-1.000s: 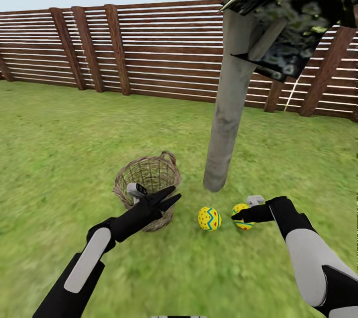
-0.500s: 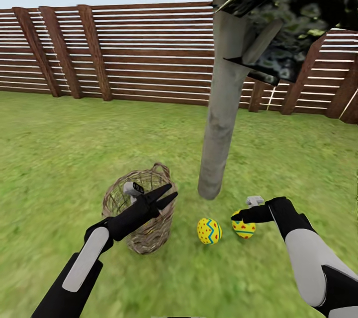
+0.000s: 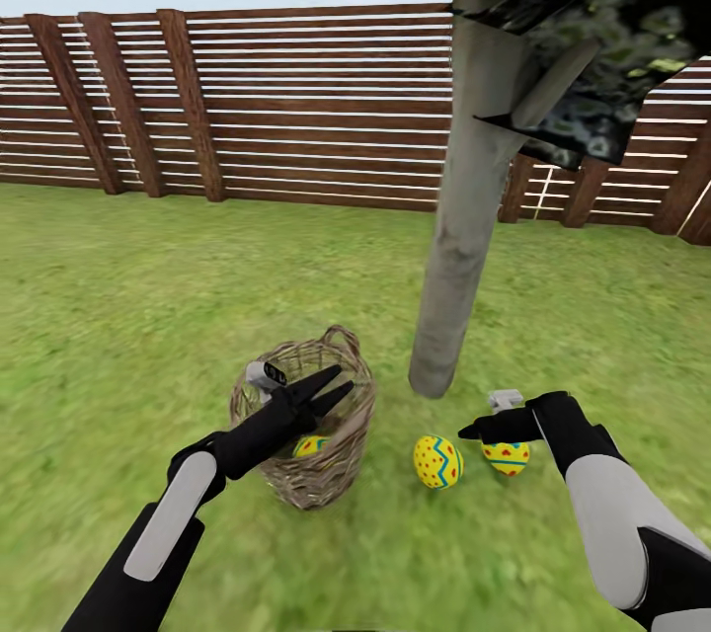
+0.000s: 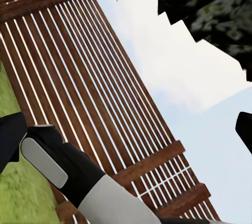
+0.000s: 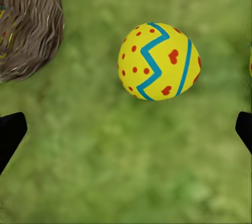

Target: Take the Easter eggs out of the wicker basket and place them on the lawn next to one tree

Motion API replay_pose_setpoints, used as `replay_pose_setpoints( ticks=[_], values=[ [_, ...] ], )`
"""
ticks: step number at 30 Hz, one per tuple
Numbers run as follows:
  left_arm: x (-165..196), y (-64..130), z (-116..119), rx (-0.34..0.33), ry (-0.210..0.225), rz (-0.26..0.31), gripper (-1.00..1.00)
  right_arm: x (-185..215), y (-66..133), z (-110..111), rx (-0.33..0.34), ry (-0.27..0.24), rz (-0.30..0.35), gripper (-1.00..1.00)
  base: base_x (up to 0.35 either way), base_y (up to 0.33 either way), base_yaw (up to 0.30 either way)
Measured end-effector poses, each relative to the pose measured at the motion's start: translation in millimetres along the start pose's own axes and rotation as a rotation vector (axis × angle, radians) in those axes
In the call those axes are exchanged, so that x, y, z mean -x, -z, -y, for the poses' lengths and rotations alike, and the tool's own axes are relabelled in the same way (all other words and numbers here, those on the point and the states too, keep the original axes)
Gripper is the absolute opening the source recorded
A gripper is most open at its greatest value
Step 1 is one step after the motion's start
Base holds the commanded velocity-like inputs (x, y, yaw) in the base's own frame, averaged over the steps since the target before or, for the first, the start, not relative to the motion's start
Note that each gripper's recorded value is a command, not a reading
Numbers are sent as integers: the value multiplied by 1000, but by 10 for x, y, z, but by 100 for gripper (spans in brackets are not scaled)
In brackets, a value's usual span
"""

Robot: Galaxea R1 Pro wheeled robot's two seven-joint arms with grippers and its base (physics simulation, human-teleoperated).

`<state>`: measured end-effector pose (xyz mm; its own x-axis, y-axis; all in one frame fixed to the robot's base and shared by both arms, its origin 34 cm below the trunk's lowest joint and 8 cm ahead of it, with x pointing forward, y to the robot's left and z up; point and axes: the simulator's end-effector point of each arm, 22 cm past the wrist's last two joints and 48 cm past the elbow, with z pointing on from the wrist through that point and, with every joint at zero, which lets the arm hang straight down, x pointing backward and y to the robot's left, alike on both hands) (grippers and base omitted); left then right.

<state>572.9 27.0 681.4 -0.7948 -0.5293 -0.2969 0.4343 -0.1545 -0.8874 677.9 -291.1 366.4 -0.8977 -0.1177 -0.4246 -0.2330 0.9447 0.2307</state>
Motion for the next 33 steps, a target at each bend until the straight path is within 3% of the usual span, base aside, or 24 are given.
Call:
replay_pose_setpoints(
  ticks=[19, 24, 28, 31, 33],
  values=[
    [2, 7, -30, 3, 4, 6, 100, -25, 20, 35, -16, -18, -25, 100, 0, 19, 251],
    [8, 10, -32, 4, 3, 8, 100, 349, 370, 207, -86, -68, 37, 100, 0, 0, 292],
    [8, 10, -33, 5, 3, 8, 100, 551, 572, 150, -82, -104, 70, 100, 0, 0, 292],
    [11, 12, -38, 6, 2, 9, 100, 723, 743, 64, -69, -99, 97, 100, 0, 0, 291],
    [12, 13, -45, 7, 3, 10, 100, 726, 749, -29, -66, -103, 72, 100, 0, 0, 291]
  ],
)
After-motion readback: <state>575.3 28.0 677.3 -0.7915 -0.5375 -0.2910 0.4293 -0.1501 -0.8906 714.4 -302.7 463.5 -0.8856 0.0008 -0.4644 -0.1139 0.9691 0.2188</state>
